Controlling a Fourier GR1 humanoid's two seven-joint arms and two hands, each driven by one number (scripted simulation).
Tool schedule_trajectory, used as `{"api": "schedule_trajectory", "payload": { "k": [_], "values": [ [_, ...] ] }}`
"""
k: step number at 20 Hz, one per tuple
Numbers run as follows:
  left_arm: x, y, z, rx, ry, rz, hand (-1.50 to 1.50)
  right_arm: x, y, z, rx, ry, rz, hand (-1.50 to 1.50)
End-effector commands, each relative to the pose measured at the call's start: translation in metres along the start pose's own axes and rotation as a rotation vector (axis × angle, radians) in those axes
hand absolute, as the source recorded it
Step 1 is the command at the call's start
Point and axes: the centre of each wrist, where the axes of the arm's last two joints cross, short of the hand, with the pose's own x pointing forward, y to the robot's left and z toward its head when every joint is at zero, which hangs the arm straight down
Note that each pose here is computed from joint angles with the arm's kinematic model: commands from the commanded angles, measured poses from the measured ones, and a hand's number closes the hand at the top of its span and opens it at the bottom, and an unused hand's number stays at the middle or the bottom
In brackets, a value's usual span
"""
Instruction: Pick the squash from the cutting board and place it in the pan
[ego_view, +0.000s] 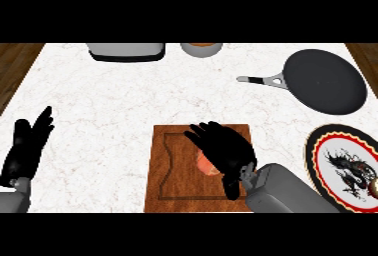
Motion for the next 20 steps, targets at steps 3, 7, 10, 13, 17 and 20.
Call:
{"api": "schedule_trajectory", "payload": {
  "k": [3, 7, 10, 13, 17, 20],
  "values": [
    [0.01, 0.007, -0.011, -0.008, 0.016, -0.011, 0.0, -0.002, -0.01, -0.016, 0.017, -0.006, 0.014, -1.5],
    [-0.004, 0.0, 0.011, 0.018, -0.001, -0.009, 0.0, -0.011, 0.011, -0.002, 0.008, -0.003, 0.004, -1.5],
    [0.002, 0.01, -0.005, 0.003, 0.005, 0.011, 0.0, 0.004, 0.011, -0.022, 0.014, -0.002, 0.001, -1.5],
    [-0.003, 0.003, -0.019, 0.003, -0.006, -0.005, 0.0, -0.001, 0.018, -0.034, 0.027, 0.003, -0.004, -1.5],
    [-0.006, -0.008, -0.012, -0.004, 0.019, 0.001, 0.0, -0.004, 0.029, -0.03, 0.051, 0.031, 0.016, -1.5],
    [0.013, 0.011, -0.021, -0.004, -0.002, 0.004, 0.0, 0.002, 0.031, -0.054, 0.048, 0.043, 0.038, -1.5]
  ]
}}
